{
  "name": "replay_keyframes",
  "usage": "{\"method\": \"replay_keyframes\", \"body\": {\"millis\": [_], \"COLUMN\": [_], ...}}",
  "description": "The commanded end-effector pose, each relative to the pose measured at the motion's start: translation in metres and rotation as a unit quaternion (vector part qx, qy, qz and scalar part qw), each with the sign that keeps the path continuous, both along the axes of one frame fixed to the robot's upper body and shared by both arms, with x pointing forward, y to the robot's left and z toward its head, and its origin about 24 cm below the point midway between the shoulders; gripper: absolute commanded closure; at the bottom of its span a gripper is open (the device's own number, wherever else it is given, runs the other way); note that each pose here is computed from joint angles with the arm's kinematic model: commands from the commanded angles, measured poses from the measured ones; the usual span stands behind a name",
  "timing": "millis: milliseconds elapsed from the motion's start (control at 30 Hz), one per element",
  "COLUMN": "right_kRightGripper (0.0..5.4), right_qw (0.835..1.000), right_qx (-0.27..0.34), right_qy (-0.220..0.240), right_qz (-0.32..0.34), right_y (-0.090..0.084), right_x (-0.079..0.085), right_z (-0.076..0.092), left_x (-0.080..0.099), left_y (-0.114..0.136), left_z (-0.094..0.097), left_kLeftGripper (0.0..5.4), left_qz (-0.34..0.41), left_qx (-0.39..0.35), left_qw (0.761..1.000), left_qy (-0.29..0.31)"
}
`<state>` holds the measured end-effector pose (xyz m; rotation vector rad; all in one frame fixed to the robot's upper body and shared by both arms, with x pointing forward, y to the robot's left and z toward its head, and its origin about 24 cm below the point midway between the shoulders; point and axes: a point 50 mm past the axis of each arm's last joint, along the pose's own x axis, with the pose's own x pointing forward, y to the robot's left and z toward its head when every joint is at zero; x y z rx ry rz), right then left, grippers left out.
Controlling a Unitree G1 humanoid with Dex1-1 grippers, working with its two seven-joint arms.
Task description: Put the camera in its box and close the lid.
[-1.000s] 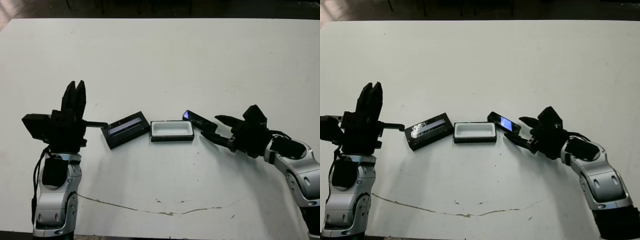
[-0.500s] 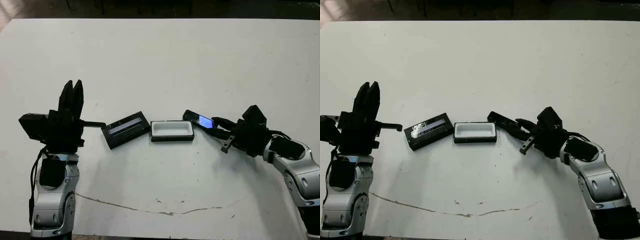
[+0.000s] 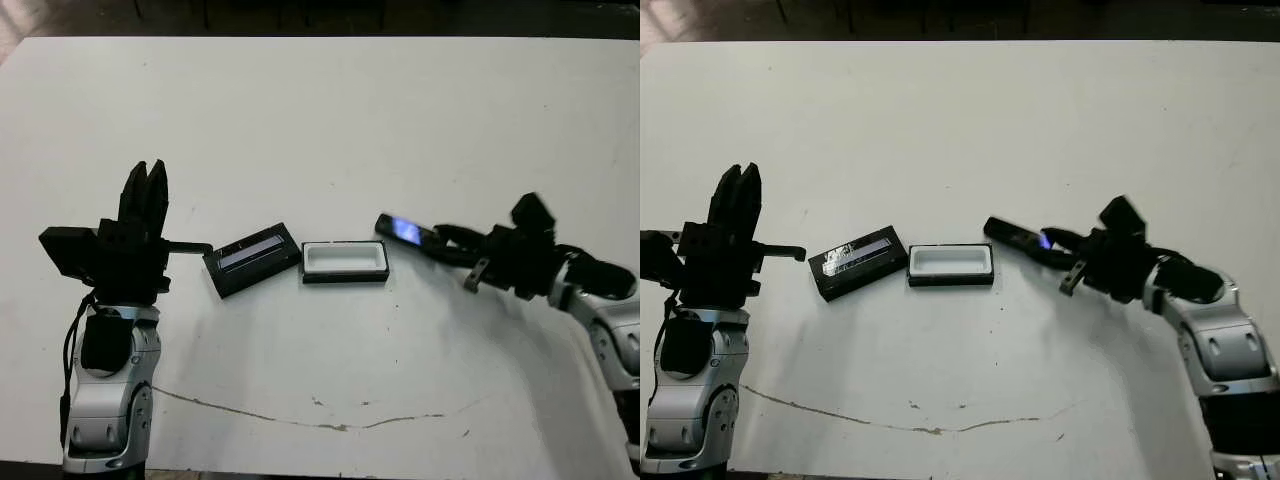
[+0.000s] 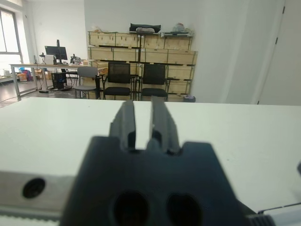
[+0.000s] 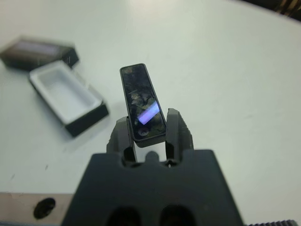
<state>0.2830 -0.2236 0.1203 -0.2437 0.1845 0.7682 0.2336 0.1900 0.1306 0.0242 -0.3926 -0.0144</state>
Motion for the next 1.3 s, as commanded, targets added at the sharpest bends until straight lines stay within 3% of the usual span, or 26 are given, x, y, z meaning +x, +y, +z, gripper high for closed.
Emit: {"method": "replay_keyframes", "body": {"millis": [33, 200, 333, 600, 900, 1000, 1300], "right_kRightGripper": [5.4, 5.4, 5.4, 5.4, 5.4, 5.4, 5.4], "right_qw": [0.999, 0.996, 0.995, 0.992, 0.968, 0.961, 0.948], "right_qx": [0.044, 0.085, 0.093, 0.016, -0.079, -0.113, -0.168], "right_qy": [-0.003, -0.018, -0.028, 0.01, 0.042, 0.021, 0.028], "right_qz": [-0.022, -0.017, 0.037, 0.122, 0.236, 0.252, 0.269], "right_y": [-0.01, -0.008, 0.004, 0.026, 0.047, 0.051, 0.055], "right_x": [0.007, 0.011, 0.012, 0.013, 0.017, 0.018, 0.021], "right_z": [0.008, 0.027, 0.035, 0.039, 0.035, 0.034, 0.03], "left_x": [-0.001, -0.001, 0.0, -0.001, -0.002, -0.002, -0.003], "left_y": [0.001, 0.002, 0.002, 0.002, 0.002, 0.002, 0.0], "left_z": [-0.004, -0.004, -0.004, -0.003, -0.004, -0.005, -0.005], "left_kLeftGripper": [5.4, 5.4, 5.4, 5.4, 5.4, 5.4, 5.4], "left_qz": [0.003, 0.005, 0.004, 0.003, 0.002, 0.002, -0.002], "left_qx": [0.002, 0.004, 0.002, 0.008, 0.008, 0.007, 0.005], "left_qw": [1.0, 1.0, 1.0, 1.0, 1.0, 1.0, 1.0], "left_qy": [0.012, 0.013, 0.014, 0.012, 0.012, 0.013, 0.013]}}
